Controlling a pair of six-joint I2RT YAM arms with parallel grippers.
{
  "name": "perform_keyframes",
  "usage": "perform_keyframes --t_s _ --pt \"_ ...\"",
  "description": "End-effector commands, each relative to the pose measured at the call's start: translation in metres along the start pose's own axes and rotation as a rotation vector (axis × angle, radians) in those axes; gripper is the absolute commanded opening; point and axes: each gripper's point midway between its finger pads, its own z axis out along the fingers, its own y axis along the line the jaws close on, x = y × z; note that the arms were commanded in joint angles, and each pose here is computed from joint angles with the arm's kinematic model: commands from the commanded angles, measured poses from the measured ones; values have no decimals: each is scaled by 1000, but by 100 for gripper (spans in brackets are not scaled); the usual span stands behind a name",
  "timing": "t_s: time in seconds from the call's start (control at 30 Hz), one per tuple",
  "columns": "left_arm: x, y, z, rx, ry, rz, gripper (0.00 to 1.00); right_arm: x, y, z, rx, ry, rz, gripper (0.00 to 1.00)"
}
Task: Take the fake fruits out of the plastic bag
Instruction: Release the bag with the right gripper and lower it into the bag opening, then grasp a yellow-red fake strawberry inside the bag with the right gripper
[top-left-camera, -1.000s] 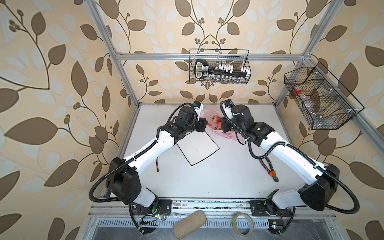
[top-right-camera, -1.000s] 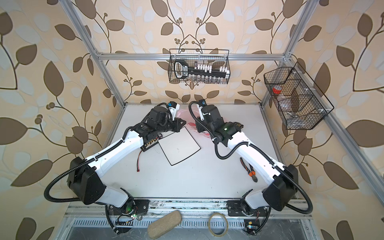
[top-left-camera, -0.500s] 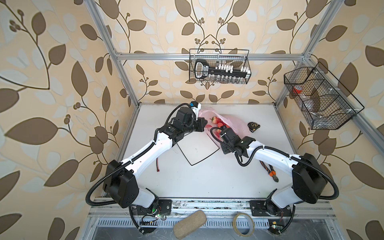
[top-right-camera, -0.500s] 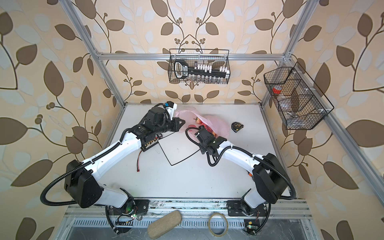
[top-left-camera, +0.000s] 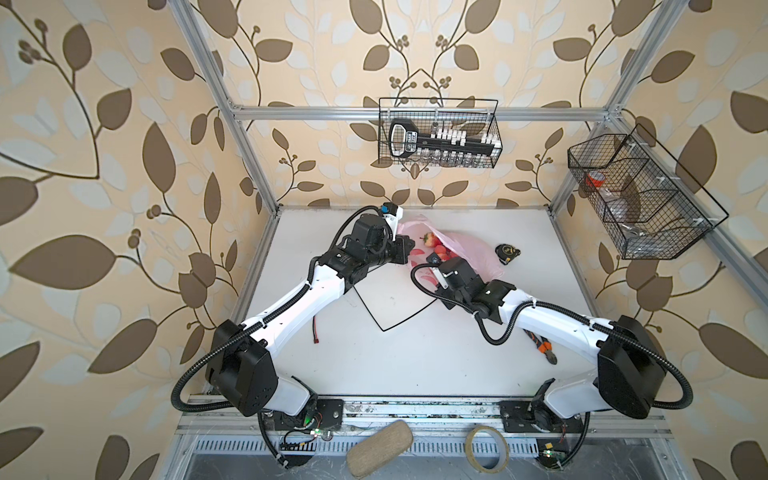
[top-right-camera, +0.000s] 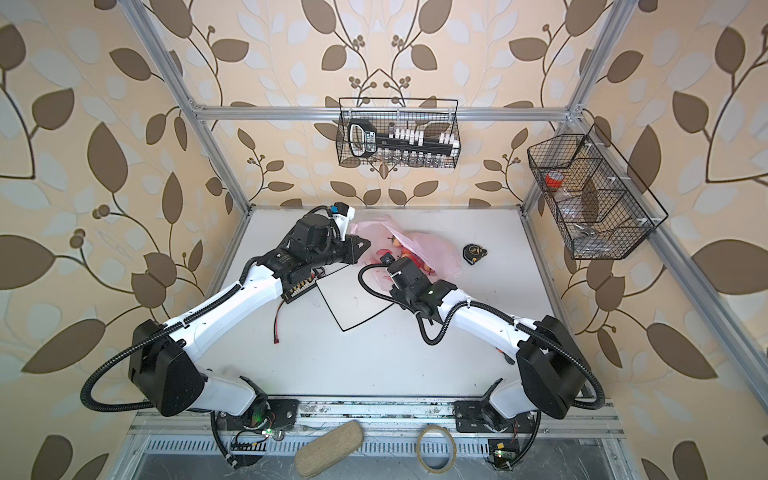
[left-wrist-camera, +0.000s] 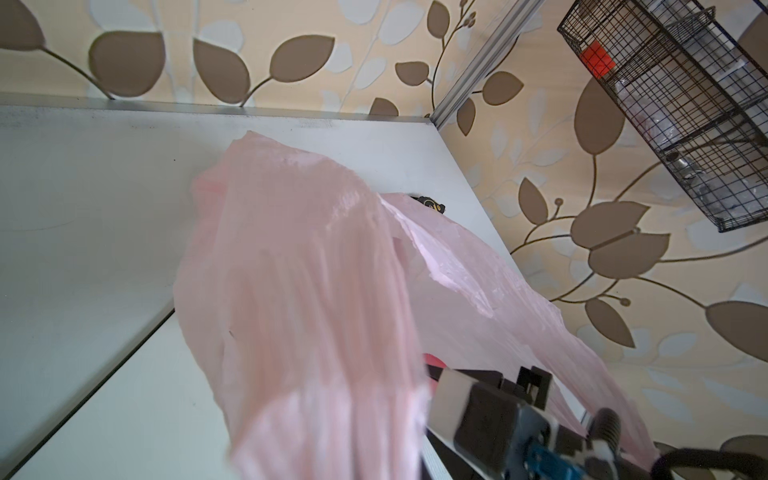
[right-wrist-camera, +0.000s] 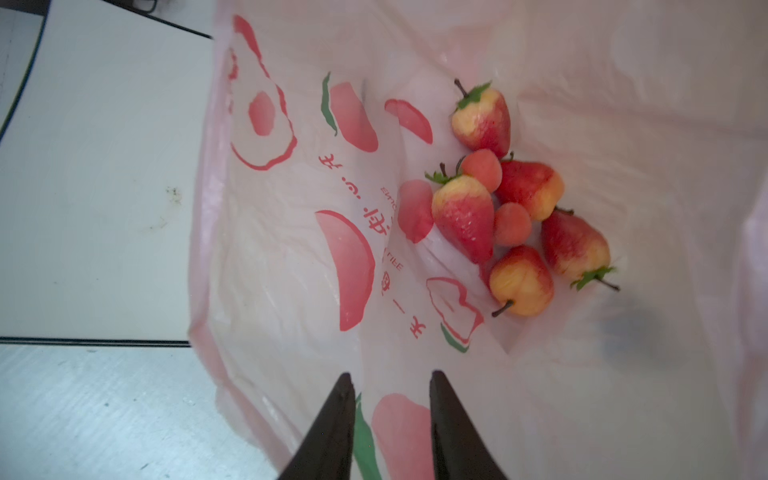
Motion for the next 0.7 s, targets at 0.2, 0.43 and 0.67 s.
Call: perform_keyframes --t_s 0.2,0.43,0.67 --pt "-13 -9 -19 17 -47 54 0 -55 -28 11 35 -150 -226 31" --pt "-16 -14 -27 30 -64 86 0 -56 -27 44 -1 -160 -255 30" --pt "-18 -18 -33 40 -74 105 0 -39 -45 85 37 -76 -161 31"
